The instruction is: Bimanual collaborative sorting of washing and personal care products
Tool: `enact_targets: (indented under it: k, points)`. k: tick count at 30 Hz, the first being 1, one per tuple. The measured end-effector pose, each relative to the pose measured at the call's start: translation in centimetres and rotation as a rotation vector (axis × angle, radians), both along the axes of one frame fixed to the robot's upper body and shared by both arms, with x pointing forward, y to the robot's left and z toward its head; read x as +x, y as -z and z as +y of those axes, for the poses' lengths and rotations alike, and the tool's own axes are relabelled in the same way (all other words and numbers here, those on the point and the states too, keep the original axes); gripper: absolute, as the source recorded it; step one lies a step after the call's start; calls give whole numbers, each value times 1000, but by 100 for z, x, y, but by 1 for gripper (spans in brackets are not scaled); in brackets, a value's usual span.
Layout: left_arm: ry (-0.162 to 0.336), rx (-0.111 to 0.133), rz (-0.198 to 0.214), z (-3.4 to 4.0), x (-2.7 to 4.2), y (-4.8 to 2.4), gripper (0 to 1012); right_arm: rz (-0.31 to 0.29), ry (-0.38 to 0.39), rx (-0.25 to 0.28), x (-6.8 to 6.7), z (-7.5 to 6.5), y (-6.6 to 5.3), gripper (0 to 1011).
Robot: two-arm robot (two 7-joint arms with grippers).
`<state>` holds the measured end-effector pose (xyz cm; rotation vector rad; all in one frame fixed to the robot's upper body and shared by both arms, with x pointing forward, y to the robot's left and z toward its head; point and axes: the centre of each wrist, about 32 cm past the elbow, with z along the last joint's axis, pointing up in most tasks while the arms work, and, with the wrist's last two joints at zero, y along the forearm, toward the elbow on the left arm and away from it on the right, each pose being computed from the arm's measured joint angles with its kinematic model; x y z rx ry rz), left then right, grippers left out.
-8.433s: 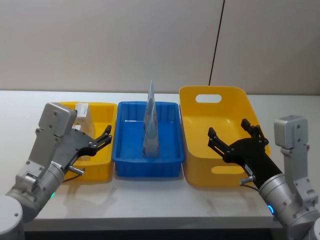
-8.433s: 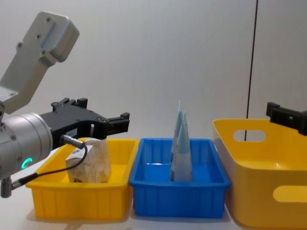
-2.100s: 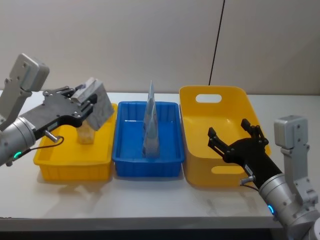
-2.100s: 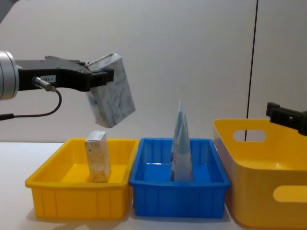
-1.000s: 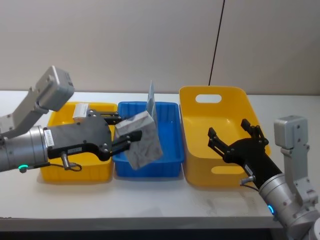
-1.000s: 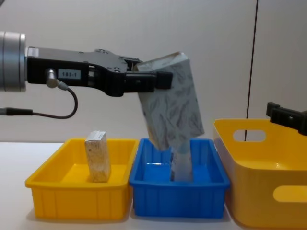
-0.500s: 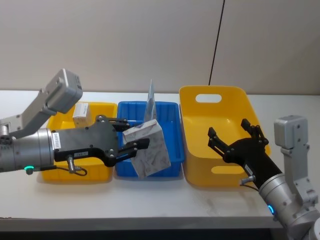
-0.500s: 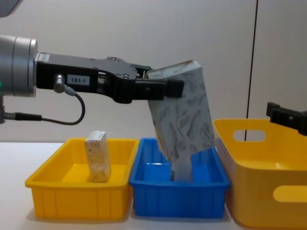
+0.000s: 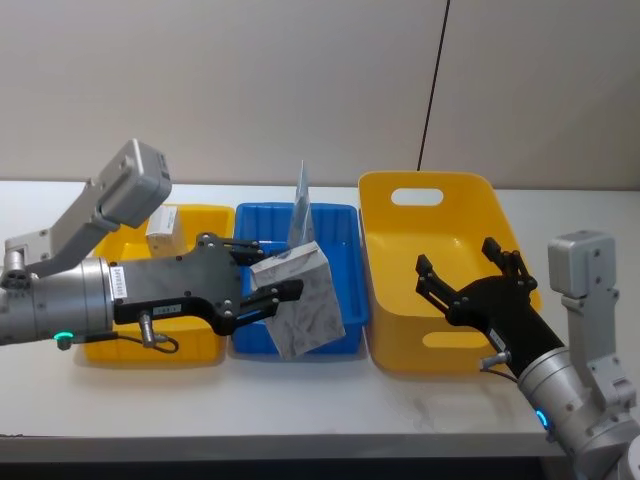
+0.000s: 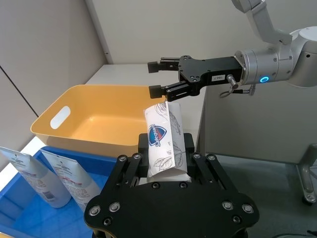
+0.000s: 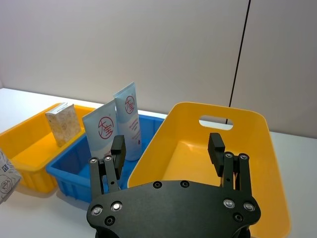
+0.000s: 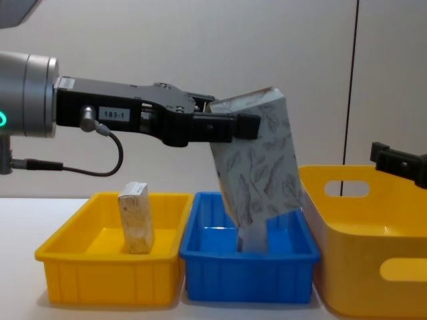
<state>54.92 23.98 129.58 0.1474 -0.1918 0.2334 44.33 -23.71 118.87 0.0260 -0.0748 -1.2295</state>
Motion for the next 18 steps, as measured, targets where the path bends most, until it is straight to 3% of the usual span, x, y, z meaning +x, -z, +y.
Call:
enact_targets:
  k: [18]
  points:
    - [3,1,4,-10,8,4,352,0,-20,0,10,1,-6,1003]
